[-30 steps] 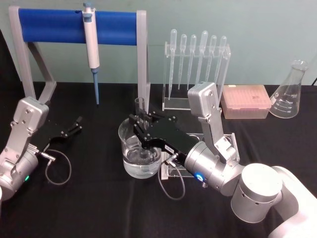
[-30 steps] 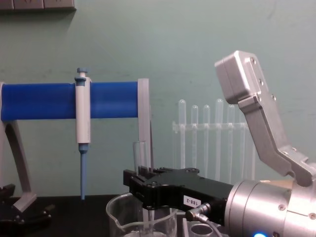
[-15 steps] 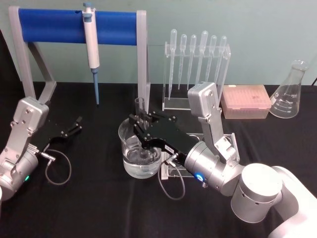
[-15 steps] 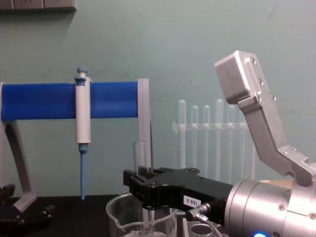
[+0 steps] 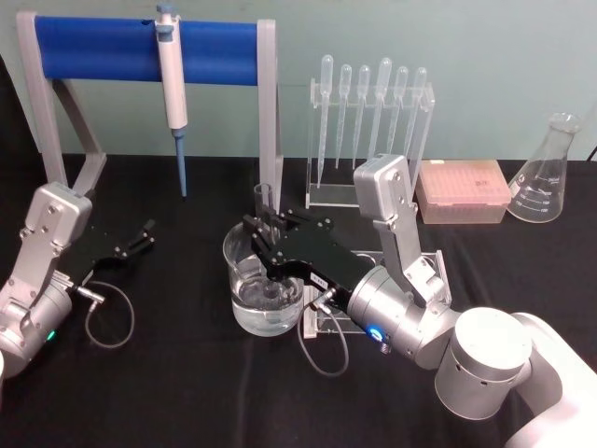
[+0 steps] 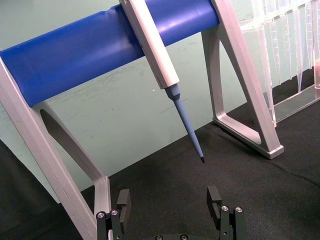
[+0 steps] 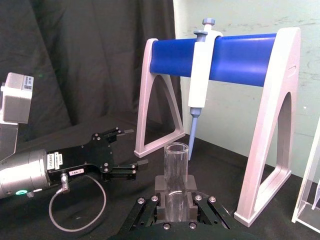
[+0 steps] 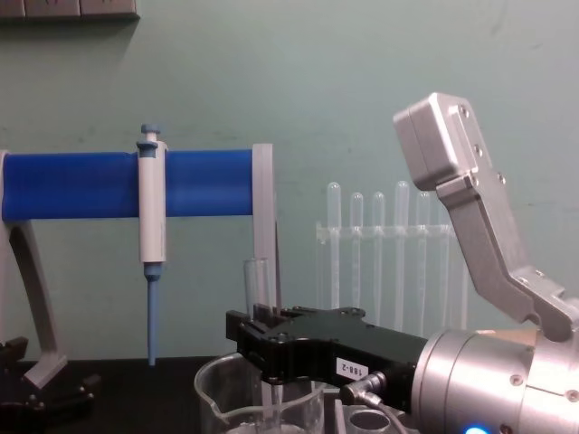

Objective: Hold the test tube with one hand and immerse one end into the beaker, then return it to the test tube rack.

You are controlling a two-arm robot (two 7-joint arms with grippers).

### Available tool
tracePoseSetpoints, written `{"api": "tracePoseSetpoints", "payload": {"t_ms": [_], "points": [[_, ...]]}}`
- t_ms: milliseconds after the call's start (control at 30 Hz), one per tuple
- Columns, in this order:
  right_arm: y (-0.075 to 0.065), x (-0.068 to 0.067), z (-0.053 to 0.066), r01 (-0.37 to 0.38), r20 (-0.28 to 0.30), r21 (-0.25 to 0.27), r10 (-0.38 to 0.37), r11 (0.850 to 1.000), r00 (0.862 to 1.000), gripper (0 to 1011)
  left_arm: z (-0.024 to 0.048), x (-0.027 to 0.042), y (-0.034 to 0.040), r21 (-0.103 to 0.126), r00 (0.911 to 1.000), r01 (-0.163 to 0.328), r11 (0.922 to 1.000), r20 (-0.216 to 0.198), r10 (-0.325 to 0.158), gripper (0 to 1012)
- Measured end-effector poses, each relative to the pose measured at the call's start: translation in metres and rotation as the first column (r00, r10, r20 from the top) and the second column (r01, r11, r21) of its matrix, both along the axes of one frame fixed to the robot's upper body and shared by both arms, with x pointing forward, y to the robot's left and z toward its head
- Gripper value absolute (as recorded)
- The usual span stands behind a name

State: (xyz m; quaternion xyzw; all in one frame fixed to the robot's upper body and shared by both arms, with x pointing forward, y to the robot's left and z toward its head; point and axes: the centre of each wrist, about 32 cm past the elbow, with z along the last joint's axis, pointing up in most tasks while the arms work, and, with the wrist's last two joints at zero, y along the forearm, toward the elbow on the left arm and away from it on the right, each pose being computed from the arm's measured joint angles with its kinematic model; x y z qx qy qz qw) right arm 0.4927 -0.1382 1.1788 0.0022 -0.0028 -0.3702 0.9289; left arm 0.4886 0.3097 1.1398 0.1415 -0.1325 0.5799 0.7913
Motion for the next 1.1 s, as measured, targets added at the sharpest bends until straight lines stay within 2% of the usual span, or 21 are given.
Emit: {"api": "tracePoseSetpoints", "payload": {"t_ms": [567,633,700,833,867,900,933,1000,1033,1100], "points": [[0.0,0.0,0.0,0.0,0.0,0.0,0.0,1.0,1.0,226,0.0,0.0,0.0,0.0,1.0,0.0,1.0,0.0,0.0,1000],[0.0,0.0,0.004,0.001,0.008,0.005,-0.001,1.0,1.0,227,0.0,0.0,0.0,0.0,1.0,0.0,1.0,0.0,0.0,1000],[0.0,-0.001,0.011,0.0,0.02,0.012,0.0,1.0,1.0,227,0.0,0.0,0.0,0.0,1.0,0.0,1.0,0.0,0.0,1000],[-0.002,-0.005,0.036,-0.006,0.061,0.039,0.004,0.999,0.998,226,0.0,0.0,0.0,0.0,1.0,0.0,1.0,0.0,0.0,1000],[-0.003,-0.007,0.048,-0.01,0.082,0.054,0.005,0.998,0.997,226,0.0,0.0,0.0,0.0,1.0,0.0,1.0,0.0,0.0,1000],[-0.003,-0.008,0.054,-0.01,0.09,0.06,0.005,0.998,0.996,226,0.0,0.0,0.0,0.0,1.0,0.0,1.0,0.0,0.0,1000],[-0.005,-0.011,0.065,-0.01,0.108,0.072,0.002,0.997,0.994,226,0.0,0.0,0.0,0.0,1.0,0.0,1.0,0.0,0.0,1000],[-0.008,-0.013,0.076,-0.007,0.127,0.084,-0.003,0.996,0.992,227,0.0,0.0,0.0,0.0,1.0,0.0,1.0,0.0,0.0,1000],[-0.012,-0.016,0.086,-0.003,0.142,0.095,-0.01,0.995,0.99,226,0.0,0.0,0.0,0.0,1.0,0.0,1.0,0.0,0.0,1000],[-0.014,-0.018,0.091,0.0,0.148,0.1,-0.015,0.995,0.989,226,0.0,0.0,0.0,0.0,1.0,0.0,1.0,0.0,0.0,1000]]}}
